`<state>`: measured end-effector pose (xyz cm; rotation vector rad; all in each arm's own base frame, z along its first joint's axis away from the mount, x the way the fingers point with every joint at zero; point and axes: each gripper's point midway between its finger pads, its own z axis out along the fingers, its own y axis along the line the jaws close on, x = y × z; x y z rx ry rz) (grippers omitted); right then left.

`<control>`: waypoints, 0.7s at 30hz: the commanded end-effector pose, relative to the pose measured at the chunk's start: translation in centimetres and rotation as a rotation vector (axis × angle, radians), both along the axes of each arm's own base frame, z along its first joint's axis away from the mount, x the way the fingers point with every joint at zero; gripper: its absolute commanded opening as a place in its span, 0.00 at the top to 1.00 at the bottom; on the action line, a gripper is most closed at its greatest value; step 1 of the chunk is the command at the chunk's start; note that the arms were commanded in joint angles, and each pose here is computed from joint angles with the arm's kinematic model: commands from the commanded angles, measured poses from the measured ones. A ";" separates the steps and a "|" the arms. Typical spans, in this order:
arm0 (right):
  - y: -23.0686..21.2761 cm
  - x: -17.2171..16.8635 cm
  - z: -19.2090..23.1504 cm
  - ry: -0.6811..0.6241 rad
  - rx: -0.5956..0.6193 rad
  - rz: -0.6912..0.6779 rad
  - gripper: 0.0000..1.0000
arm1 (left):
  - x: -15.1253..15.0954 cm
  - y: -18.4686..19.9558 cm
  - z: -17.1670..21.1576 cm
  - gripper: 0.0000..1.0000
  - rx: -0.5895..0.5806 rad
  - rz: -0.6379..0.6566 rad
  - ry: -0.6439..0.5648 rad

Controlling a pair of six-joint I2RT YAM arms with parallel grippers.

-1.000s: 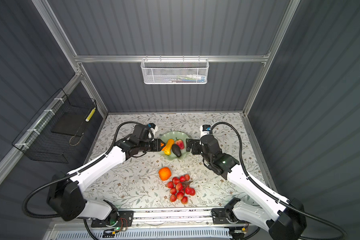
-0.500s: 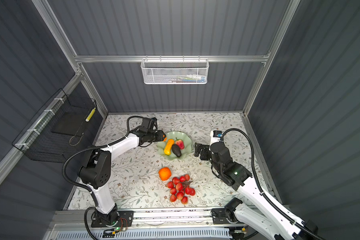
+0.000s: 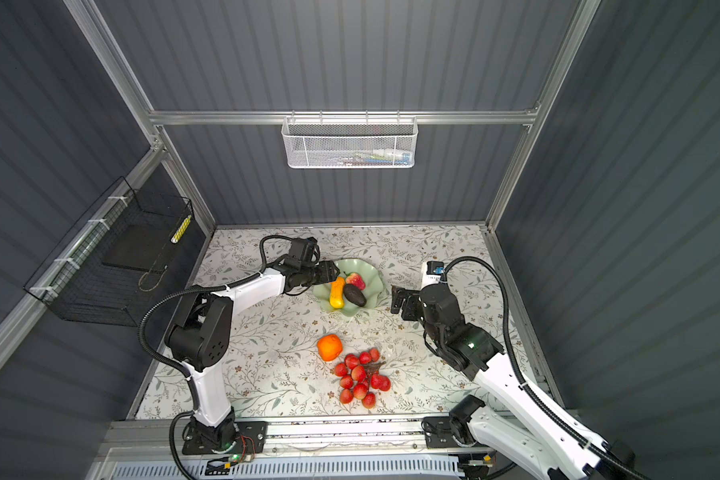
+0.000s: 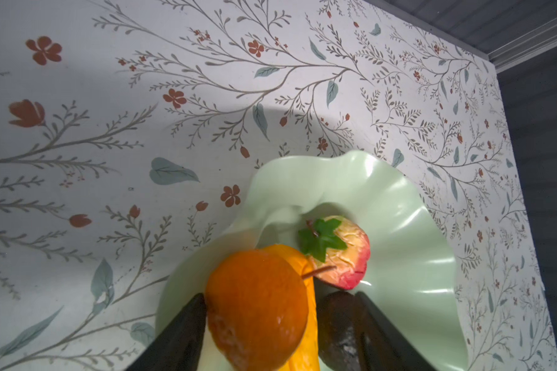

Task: Place and organize the fake fruits in the fruit bowl
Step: 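Grasp the small tangerine with the left gripper and place it in the bowl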

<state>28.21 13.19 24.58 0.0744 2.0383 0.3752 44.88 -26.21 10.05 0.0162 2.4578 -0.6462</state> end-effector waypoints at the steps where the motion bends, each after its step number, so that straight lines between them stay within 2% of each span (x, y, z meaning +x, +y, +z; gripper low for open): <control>1: -0.1 0.2 0.1 0.001 -0.021 0.001 0.01 | 0.3 -0.2 3.1 0.23 -0.029 -0.005 -0.052; 6: 1.1 0.7 -0.4 0.036 -0.034 0.048 0.01 | 0.7 -0.3 9.1 0.19 -0.058 -0.021 -0.175; 10: 3.3 0.9 -1.4 0.094 -0.021 0.129 0.02 | 0.3 1.3 13.8 0.14 -0.024 0.009 -0.298; 15: 7.7 0.6 -3.4 0.185 0.011 0.248 0.02 | -1.4 6.6 18.4 0.03 0.100 0.138 -0.468; 21: 14.5 -1.3 -8.2 0.326 -0.062 0.408 0.01 | -5.2 12.6 19.5 0.00 0.251 0.246 -0.601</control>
